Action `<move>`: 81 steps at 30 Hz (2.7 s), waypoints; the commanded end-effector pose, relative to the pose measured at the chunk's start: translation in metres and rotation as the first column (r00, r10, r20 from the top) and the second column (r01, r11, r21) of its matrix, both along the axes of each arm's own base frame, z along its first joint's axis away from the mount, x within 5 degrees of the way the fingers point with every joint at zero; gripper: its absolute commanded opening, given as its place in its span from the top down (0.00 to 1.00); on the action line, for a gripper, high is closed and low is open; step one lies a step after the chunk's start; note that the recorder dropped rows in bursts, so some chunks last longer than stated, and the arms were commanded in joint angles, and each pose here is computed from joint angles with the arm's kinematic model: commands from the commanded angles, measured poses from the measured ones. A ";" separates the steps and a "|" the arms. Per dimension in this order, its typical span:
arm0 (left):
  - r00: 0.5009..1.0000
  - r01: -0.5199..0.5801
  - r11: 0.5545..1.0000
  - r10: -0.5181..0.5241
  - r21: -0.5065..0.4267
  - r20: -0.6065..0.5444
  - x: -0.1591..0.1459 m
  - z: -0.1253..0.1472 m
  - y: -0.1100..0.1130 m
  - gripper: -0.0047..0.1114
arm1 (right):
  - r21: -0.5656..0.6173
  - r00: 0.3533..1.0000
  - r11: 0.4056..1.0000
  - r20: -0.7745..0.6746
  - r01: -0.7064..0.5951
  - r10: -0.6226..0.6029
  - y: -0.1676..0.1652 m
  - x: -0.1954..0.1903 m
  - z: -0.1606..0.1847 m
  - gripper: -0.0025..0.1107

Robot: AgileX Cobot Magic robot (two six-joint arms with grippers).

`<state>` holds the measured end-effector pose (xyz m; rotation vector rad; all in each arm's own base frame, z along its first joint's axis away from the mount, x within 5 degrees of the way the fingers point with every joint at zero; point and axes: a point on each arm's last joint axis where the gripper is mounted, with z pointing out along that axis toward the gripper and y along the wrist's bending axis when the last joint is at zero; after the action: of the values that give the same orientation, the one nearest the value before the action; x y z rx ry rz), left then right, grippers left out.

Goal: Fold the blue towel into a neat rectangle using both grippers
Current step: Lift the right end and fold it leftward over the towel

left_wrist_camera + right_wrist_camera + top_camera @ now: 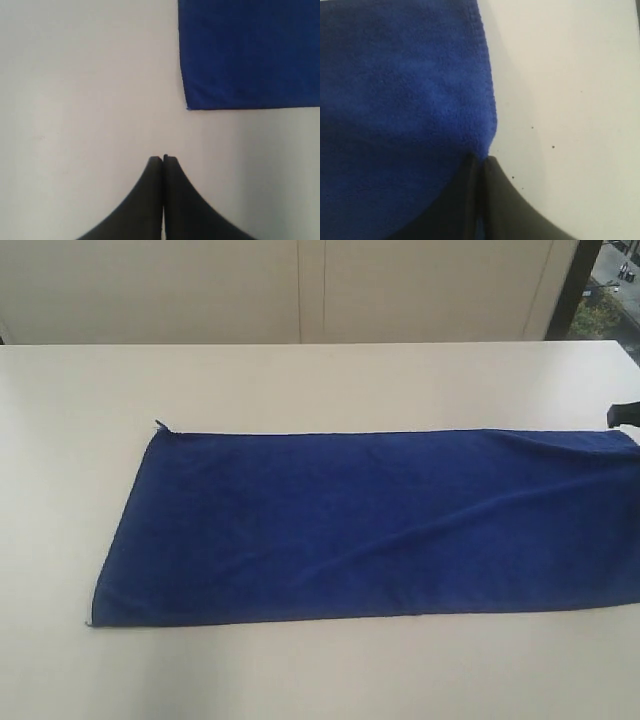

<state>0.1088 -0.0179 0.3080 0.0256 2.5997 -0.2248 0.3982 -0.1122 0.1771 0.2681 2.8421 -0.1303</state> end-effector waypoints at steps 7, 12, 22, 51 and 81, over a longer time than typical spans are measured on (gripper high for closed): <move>1.000 -0.005 1.000 0.005 -0.008 -0.014 -0.003 -0.001 0.000 0.96 | -0.006 0.985 0.993 0.126 -0.114 0.114 0.052 -0.004 0.067 0.98; 1.000 -0.005 1.000 0.005 -0.008 -0.014 -0.003 -0.001 0.000 0.96 | -0.017 0.957 0.971 0.165 -0.238 0.237 0.101 -0.006 0.094 0.98; 1.000 -0.005 1.000 0.005 -0.008 -0.014 -0.003 -0.001 0.000 0.96 | -0.024 0.823 0.850 0.240 -0.525 0.515 0.224 -0.015 0.133 0.98; 1.000 -0.005 1.000 0.005 -0.008 -0.014 -0.003 -0.001 0.000 0.96 | 0.151 0.456 0.431 0.333 -0.890 0.825 0.506 -0.060 0.065 0.98; 1.000 -0.005 1.000 0.005 -0.008 -0.014 -0.003 -0.001 0.000 0.96 | 0.122 0.511 0.497 0.154 -0.859 0.846 0.428 0.003 0.051 0.88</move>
<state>0.1088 -0.0179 0.3080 0.0256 2.5997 -0.2248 0.3787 0.3481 0.2337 -1.1025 2.4911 0.4252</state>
